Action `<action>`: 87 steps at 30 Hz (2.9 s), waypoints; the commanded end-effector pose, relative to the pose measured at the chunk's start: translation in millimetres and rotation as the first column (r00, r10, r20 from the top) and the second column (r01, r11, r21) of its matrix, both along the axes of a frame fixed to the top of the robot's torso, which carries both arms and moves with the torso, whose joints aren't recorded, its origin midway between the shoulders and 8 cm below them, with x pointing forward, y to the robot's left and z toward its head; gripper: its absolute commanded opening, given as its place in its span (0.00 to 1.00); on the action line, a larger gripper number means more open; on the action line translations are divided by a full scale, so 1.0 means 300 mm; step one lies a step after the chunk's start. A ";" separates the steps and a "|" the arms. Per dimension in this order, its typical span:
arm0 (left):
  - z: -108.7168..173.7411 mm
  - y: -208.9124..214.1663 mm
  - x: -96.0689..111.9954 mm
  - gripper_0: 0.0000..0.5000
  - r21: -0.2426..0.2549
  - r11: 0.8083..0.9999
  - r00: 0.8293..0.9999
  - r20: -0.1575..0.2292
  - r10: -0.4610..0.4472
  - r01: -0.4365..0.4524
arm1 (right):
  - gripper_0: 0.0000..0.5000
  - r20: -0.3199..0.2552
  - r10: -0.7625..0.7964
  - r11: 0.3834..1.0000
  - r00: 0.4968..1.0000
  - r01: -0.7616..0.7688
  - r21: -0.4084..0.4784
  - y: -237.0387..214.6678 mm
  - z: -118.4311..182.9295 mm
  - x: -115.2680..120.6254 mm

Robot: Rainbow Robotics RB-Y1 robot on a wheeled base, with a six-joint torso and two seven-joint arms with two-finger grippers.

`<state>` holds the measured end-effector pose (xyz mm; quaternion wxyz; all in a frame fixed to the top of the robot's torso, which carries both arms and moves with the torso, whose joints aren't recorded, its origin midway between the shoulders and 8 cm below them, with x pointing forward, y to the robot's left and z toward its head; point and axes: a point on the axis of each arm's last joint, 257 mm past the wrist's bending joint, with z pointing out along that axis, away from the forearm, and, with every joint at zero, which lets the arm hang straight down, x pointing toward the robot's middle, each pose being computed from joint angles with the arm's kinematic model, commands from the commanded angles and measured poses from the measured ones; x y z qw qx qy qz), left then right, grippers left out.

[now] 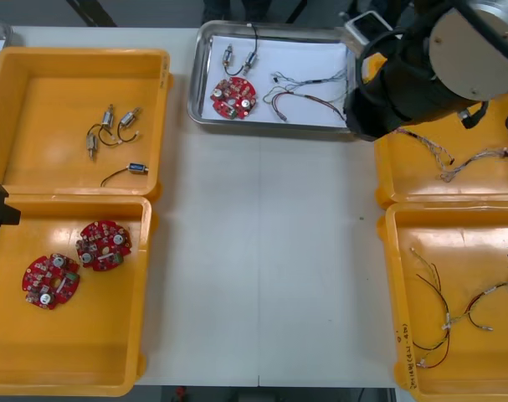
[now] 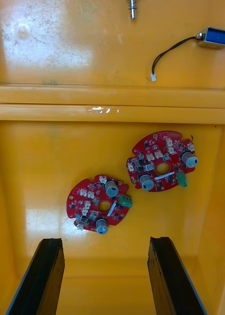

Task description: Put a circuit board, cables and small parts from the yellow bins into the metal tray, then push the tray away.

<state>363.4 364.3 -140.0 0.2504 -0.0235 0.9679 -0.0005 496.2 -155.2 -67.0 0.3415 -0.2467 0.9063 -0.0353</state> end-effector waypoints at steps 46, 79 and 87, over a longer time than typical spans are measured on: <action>0.045 0.046 -0.014 1.00 0.089 0.994 0.998 0.015 -0.062 0.061 | 1.00 -0.208 -0.445 0.875 0.871 0.472 0.106 -0.818 -0.298 -0.440; 0.045 0.046 -0.014 1.00 0.089 0.994 0.998 0.015 -0.062 0.061 | 1.00 -0.222 -0.444 0.876 0.868 0.472 0.094 -0.827 -0.311 -0.459; 0.045 0.046 -0.014 1.00 0.089 0.994 0.998 0.015 -0.062 0.061 | 1.00 -0.222 -0.444 0.876 0.868 0.472 0.094 -0.827 -0.311 -0.459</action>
